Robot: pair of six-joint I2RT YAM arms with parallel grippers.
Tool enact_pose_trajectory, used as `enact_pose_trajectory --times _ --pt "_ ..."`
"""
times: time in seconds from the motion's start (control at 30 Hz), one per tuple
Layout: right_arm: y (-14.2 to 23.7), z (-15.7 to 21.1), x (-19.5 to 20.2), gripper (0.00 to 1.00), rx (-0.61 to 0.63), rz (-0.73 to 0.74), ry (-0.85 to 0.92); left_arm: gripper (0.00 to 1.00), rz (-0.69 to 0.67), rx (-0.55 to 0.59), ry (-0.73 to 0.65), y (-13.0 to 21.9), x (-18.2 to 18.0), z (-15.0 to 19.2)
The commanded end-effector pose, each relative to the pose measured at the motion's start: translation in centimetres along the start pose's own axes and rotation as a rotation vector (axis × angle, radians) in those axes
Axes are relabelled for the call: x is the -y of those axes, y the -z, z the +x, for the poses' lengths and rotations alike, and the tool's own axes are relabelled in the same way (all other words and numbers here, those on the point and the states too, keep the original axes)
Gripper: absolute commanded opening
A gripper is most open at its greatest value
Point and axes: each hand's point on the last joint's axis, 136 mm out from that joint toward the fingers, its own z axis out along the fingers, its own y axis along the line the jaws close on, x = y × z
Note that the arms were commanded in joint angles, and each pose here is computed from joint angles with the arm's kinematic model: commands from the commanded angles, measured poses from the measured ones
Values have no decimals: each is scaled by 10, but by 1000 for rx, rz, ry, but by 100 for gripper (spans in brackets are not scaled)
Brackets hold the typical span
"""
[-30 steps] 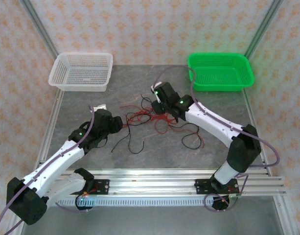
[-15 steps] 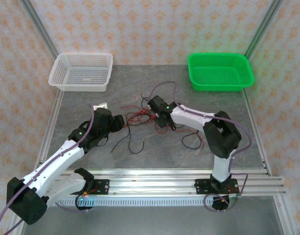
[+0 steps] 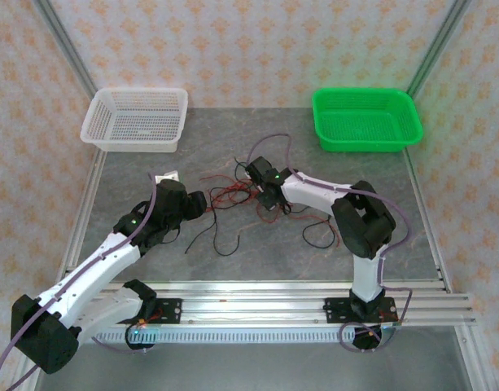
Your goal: Untangle the cables
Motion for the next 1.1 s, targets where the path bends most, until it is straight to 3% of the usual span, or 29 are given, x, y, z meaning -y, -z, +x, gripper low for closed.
enact_pose_trajectory --times 0.0,0.13,0.27,0.37,0.57,0.83,1.07 --pt "13 -16 11 0 50 18 -27 63 4 19 -9 1 1 -3" --pt "59 -43 15 0 171 -53 -91 62 23 18 -12 0 5 -2" --pt "127 -74 14 0 351 -198 -153 61 152 36 -101 0 39 -3" --pt "167 -87 8 0 454 -314 -198 61 247 120 -245 6 80 -10" --pt "204 -106 9 0 540 -424 -352 62 311 330 -448 12 128 -36" --pt "267 -126 16 0 696 -588 -504 66 356 486 -465 -2 166 -66" --pt "305 -121 24 0 779 -643 -548 65 342 533 -439 -28 181 -76"
